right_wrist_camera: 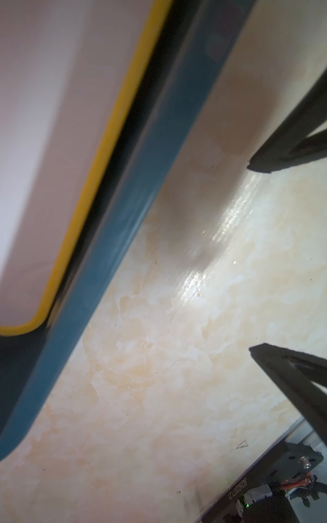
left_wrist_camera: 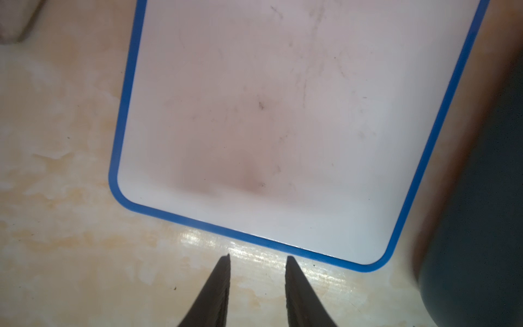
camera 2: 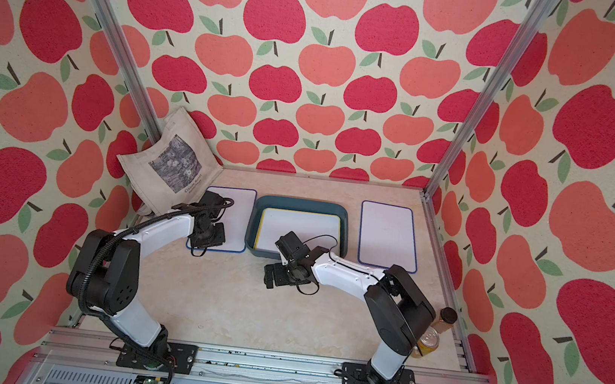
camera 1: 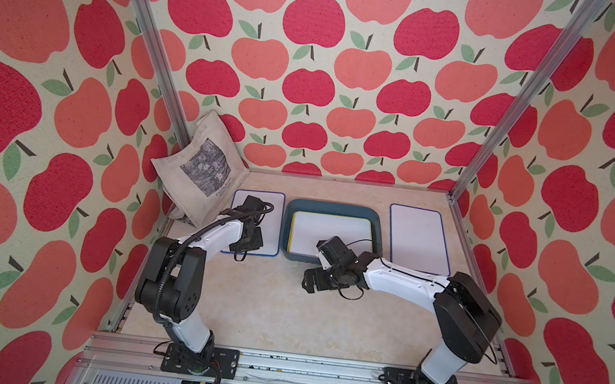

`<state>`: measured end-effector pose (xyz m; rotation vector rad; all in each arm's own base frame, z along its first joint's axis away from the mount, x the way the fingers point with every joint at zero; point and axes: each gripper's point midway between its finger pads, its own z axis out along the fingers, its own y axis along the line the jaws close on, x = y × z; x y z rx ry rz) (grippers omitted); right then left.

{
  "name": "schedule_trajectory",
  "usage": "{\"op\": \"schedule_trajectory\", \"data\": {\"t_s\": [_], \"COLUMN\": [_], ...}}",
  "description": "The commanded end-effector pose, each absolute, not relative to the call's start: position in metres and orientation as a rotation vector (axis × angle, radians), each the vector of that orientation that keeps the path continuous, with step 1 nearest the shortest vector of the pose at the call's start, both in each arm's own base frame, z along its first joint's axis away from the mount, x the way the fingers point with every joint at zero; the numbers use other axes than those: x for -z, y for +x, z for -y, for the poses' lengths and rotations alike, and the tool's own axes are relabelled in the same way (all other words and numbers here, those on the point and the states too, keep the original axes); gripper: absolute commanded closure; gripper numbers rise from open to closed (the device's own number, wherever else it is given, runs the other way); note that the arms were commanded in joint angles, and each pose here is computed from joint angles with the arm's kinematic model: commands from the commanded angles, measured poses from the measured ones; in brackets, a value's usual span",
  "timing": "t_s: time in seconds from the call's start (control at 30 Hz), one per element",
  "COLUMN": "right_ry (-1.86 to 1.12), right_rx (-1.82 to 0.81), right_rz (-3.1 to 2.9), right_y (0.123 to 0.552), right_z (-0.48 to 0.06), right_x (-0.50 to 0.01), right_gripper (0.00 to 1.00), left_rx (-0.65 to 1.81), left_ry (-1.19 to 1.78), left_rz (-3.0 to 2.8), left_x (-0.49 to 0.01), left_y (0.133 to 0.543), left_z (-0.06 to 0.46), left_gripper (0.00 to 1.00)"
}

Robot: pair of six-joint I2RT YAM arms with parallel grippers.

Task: Put the whiteboard into the storage box
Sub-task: Move the whiteboard to the center of the board.

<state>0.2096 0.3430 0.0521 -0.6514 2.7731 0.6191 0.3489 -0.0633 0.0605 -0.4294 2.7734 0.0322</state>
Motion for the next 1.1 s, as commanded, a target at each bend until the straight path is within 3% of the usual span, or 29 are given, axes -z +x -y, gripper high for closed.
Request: {"op": "schedule_trajectory", "data": {"t_s": [0.0,0.5,0.77,1.07], "right_ry": [-0.611,-0.529,-0.504,-0.49], "right_rx": [-0.644,-0.761,-0.791,-0.81], "right_rz": [-2.785,-2.799,-2.808,-2.817], "right_y": [0.211,0.216,0.216,0.212], "right_z": [-0.363,-0.419,-0.432,-0.431], "right_x": [-0.055,-0.052,-0.047,-0.044], "right_gripper": [0.01,0.01,0.01,0.01], "left_rx": [-0.094,-0.051,-0.078,0.051], "left_ry": [-0.443,-0.473,-0.4,-0.448], "left_rz": [-2.754,-2.843,-2.944,-3.1], "left_x": [-0.049,0.004,0.016,0.033], "left_y": [0.355,0.33,0.288,0.224], "left_z": [0.055,0.065,0.081,0.098], "left_gripper": [0.64,0.65,0.66,0.65]}}
